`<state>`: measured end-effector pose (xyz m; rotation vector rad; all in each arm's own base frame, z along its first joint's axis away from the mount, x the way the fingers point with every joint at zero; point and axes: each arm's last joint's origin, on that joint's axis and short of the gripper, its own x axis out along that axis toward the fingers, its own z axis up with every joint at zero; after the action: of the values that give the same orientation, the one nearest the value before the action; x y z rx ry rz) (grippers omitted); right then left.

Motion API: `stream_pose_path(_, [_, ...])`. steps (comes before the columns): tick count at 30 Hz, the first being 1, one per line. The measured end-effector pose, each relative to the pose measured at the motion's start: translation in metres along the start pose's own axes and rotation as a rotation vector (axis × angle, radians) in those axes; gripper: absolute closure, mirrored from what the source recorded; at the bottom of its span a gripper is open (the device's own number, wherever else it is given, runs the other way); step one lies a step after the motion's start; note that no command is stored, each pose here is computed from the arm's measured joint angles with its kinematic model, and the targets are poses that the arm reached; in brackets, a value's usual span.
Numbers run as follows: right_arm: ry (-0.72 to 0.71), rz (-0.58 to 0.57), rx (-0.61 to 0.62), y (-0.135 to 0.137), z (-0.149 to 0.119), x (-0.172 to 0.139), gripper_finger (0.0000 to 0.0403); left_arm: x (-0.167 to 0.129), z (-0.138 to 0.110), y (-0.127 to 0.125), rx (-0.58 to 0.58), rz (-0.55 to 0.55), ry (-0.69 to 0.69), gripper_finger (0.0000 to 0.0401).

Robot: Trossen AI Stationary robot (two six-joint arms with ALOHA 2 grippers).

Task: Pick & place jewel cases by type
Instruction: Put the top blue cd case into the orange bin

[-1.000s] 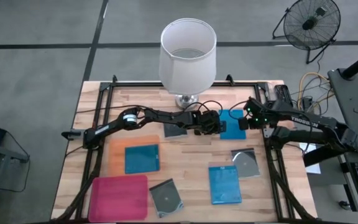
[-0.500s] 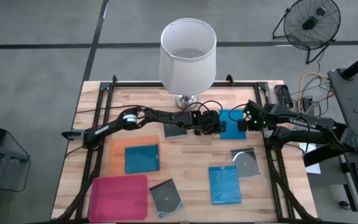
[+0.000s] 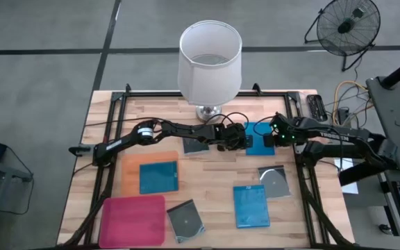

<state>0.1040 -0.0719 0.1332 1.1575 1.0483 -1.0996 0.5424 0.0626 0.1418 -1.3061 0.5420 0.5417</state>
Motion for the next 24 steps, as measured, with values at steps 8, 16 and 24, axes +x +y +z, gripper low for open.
stream_pose_path(8, [0.026, 0.040, -0.035, 0.006, 0.003, 0.003, 0.0394, 0.001, 0.000, -0.001, 0.000, -0.017, -0.003, 0.0270])
stream_pose_path(16, [0.026, 0.076, -0.063, 0.013, 0.005, 0.001, 0.0395, 0.001, 0.000, -0.001, -0.001, -0.013, -0.005, 0.0270])
stream_pose_path(24, [0.044, 0.082, -0.066, 0.012, 0.003, 0.004, 0.0395, 0.001, 0.000, -0.001, -0.003, -0.013, -0.006, 0.0270])
